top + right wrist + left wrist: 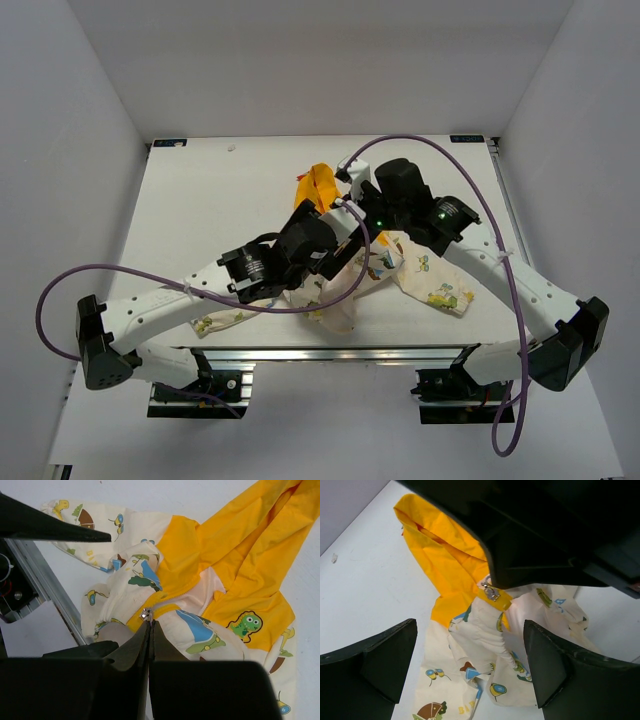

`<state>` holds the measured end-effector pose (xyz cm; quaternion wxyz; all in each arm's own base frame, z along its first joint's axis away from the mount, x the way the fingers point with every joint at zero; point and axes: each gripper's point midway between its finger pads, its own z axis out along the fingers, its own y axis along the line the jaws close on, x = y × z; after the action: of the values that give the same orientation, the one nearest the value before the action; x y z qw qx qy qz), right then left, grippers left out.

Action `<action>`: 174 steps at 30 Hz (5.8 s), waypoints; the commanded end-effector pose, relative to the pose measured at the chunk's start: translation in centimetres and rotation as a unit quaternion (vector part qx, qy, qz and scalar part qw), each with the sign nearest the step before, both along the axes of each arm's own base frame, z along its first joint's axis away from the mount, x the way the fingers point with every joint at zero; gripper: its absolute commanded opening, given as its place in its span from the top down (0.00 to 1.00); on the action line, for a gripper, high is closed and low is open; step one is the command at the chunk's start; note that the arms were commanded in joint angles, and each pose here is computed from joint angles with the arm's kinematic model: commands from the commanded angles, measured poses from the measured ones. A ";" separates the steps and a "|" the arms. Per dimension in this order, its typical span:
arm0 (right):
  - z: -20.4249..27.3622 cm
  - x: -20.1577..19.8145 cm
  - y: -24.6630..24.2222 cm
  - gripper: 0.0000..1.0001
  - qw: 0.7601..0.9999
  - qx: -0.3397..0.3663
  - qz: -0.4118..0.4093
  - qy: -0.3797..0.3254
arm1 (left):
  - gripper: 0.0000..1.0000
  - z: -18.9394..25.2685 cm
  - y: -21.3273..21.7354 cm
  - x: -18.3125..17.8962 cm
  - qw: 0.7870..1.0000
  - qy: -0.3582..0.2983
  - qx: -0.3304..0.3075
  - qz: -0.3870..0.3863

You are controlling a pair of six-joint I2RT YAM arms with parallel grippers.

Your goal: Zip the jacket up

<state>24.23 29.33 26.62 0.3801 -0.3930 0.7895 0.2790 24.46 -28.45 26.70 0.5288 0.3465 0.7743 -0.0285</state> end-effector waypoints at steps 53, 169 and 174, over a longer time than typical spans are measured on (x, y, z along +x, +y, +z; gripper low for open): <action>4.7 0.6 0.2 1.00 0.997 0.079 0.006 -0.013 | 0.99 -4.4 -0.2 0.8 0.998 0.035 0.055 -0.022; -24.3 14.0 -24.4 0.99 0.816 -0.159 -0.526 0.178 | 1.00 -16.9 3.6 17.9 0.898 0.311 -0.199 0.240; -20.4 14.0 -27.1 1.00 0.808 -0.140 -0.553 0.148 | 1.00 -15.6 5.8 11.3 0.878 0.349 -0.218 0.244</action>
<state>38.24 4.19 2.68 0.2564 0.0821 0.9628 -0.0223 38.82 -23.01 7.10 0.2703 -0.0006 0.9522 -0.1425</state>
